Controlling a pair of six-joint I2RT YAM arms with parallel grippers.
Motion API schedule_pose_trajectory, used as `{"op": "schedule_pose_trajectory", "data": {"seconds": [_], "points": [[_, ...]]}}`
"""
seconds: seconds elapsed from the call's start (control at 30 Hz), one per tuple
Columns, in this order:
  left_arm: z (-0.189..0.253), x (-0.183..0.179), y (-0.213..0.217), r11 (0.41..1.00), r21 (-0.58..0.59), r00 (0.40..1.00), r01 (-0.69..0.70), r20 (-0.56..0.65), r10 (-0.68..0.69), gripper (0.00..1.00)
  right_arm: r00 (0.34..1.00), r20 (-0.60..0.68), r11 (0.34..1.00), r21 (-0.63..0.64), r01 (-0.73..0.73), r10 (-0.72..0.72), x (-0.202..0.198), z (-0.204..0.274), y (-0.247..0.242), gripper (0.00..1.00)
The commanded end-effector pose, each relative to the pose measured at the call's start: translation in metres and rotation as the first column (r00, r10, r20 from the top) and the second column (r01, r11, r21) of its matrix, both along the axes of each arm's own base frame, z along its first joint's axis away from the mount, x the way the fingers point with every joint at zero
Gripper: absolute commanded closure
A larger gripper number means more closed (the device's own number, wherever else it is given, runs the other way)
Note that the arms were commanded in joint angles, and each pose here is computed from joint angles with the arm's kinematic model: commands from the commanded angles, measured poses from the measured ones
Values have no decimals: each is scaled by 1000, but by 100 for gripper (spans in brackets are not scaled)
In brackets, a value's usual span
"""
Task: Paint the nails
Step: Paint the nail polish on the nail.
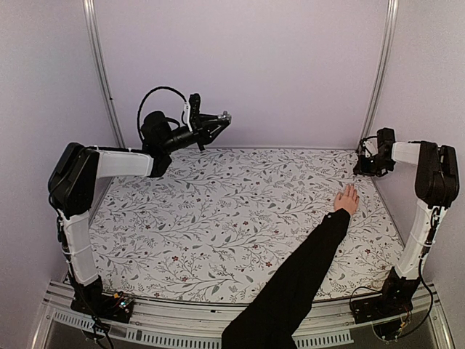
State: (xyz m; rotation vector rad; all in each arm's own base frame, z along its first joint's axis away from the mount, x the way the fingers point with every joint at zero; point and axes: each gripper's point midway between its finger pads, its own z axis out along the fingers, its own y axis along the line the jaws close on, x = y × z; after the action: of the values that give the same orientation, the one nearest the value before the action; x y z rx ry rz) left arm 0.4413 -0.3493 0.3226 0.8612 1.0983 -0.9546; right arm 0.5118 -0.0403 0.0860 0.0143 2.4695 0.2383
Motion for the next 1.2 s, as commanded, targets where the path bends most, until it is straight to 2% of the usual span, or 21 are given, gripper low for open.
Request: {"op": "schedule_pose_trajectory", "data": {"seconds": [0.0,1.17], "points": [[4,1,6,1000,-16,1000,-10,19,10,100,999,30,1000,-3,-16,16,-1,12,5,100],[0,7,6,1000,-15,1000,-19,13,19,100,999,-41,1000,10,-12,13,-3,-24,5,100]]}}
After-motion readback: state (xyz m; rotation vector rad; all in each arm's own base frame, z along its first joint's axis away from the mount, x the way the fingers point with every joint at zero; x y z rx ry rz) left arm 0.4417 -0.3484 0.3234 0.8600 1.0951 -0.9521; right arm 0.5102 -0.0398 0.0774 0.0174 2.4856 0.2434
